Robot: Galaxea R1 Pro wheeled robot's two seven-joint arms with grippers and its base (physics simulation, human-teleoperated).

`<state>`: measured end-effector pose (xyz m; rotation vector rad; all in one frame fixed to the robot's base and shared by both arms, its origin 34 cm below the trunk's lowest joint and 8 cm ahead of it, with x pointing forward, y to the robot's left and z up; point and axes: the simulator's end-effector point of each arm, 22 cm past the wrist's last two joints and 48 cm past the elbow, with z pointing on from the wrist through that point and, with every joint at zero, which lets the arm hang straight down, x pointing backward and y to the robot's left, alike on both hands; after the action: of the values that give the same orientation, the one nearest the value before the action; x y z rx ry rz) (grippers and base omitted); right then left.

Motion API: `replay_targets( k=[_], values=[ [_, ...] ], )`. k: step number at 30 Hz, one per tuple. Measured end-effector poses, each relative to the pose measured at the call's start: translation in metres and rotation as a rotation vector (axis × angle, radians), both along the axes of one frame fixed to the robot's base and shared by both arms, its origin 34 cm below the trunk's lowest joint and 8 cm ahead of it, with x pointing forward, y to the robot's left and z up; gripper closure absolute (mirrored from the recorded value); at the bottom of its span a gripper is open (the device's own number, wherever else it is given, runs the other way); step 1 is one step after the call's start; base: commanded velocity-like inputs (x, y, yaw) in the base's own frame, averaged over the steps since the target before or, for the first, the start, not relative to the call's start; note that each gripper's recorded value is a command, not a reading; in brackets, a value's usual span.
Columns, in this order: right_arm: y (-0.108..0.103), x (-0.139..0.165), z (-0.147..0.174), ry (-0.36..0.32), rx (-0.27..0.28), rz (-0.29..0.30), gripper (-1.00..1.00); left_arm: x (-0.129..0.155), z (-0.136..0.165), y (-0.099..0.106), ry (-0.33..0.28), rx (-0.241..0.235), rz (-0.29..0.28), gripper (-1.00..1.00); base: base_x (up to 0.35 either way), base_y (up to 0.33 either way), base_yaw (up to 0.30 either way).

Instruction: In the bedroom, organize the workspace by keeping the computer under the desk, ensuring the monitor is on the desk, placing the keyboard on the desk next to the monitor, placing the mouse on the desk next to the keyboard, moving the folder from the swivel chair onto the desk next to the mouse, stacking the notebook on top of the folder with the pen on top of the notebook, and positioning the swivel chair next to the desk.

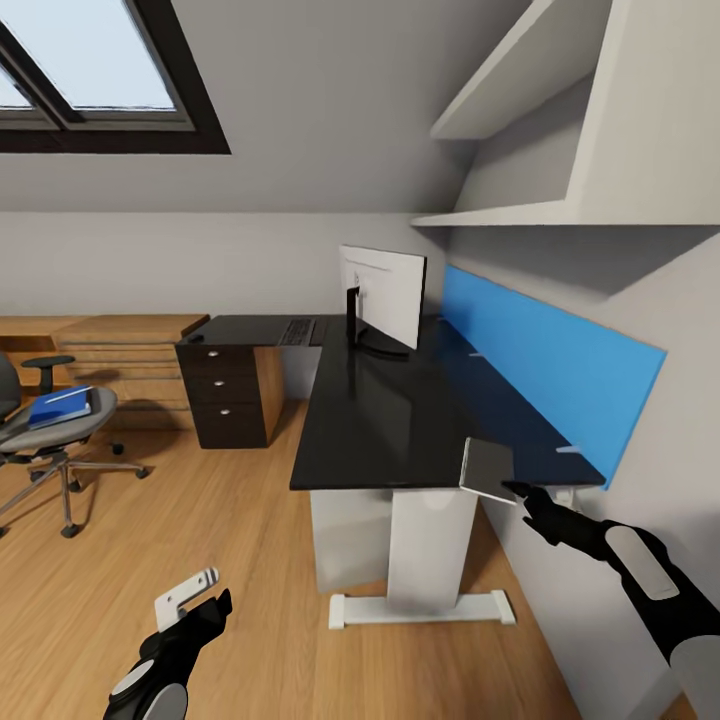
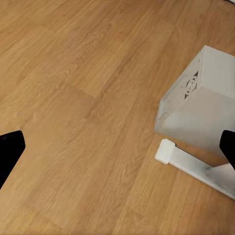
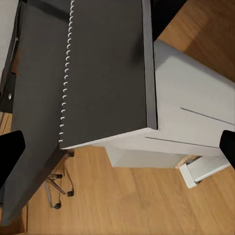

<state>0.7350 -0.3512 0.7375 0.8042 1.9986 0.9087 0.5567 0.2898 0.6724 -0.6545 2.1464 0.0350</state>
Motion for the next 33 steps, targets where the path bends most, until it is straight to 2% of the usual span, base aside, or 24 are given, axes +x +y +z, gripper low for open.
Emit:
replay_targets(
  k=[8,21,33],
  values=[
    [-0.001,-0.001,-0.01,-0.008,0.002,0.002,-1.0,-0.002,-0.012,0.0,0.0,0.0,0.0,-1.0,0.0,0.0,0.0],
    [-0.012,-0.003,0.007,-0.096,0.049,0.033,-1.0,-0.002,-0.014,0.0,0.005,-0.001,-0.001,-1.0,0.0,0.0,0.0],
    [-0.015,-0.005,0.002,-0.088,0.055,0.027,-1.0,-0.002,-0.014,-0.001,0.004,0.0,-0.004,-1.0,0.082,-0.081,0.0]
  ],
)
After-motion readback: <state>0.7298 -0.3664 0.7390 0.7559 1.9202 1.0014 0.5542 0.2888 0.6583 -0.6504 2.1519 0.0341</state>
